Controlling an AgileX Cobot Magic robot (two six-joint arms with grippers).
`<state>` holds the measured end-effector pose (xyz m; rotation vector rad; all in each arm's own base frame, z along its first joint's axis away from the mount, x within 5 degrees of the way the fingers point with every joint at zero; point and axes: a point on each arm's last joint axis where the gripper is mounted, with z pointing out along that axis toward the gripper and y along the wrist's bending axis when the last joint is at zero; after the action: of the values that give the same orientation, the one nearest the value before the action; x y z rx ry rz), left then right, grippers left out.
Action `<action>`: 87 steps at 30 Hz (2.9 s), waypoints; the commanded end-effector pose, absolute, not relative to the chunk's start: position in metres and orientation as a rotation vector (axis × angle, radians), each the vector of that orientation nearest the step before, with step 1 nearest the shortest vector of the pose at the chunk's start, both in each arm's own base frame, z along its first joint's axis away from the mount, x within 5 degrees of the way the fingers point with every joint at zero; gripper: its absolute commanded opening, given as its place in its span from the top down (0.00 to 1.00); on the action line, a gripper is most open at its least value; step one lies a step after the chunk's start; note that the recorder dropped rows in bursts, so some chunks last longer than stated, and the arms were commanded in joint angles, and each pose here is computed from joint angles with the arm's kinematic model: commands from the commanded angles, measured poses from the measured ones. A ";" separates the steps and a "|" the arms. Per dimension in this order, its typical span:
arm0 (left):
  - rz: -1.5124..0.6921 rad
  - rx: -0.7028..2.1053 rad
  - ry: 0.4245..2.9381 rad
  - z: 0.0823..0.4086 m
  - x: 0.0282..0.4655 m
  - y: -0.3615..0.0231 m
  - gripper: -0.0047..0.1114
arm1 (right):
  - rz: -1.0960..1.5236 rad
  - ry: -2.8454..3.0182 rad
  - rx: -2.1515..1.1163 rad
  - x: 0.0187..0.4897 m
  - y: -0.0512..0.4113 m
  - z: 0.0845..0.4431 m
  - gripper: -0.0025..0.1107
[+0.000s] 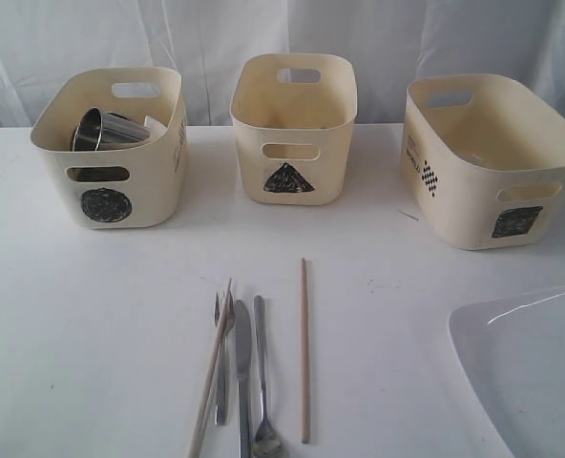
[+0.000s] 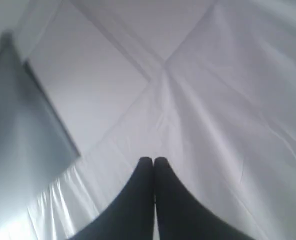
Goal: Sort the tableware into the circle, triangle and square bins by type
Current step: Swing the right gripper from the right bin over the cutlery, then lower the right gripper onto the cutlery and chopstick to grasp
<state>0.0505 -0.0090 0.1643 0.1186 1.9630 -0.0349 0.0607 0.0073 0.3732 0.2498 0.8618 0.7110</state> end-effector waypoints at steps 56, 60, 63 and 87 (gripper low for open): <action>-0.036 0.116 1.960 0.164 0.050 -0.009 0.96 | 0.348 2.619 -0.821 0.245 0.284 0.218 0.86; -0.036 0.116 1.960 0.164 0.050 -0.009 0.96 | 0.315 2.644 -0.866 0.246 0.286 0.205 0.64; -0.036 0.116 1.960 0.164 0.050 -0.009 0.96 | 0.331 2.643 -0.834 0.248 0.289 0.200 0.51; -0.036 0.116 1.960 0.164 0.050 -0.009 0.96 | 0.083 2.745 -0.740 0.270 0.295 0.146 0.58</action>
<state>0.0506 -0.0083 0.1643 0.1275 1.9627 -0.0186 0.2680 0.2958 0.1461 -0.7533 2.7387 0.1117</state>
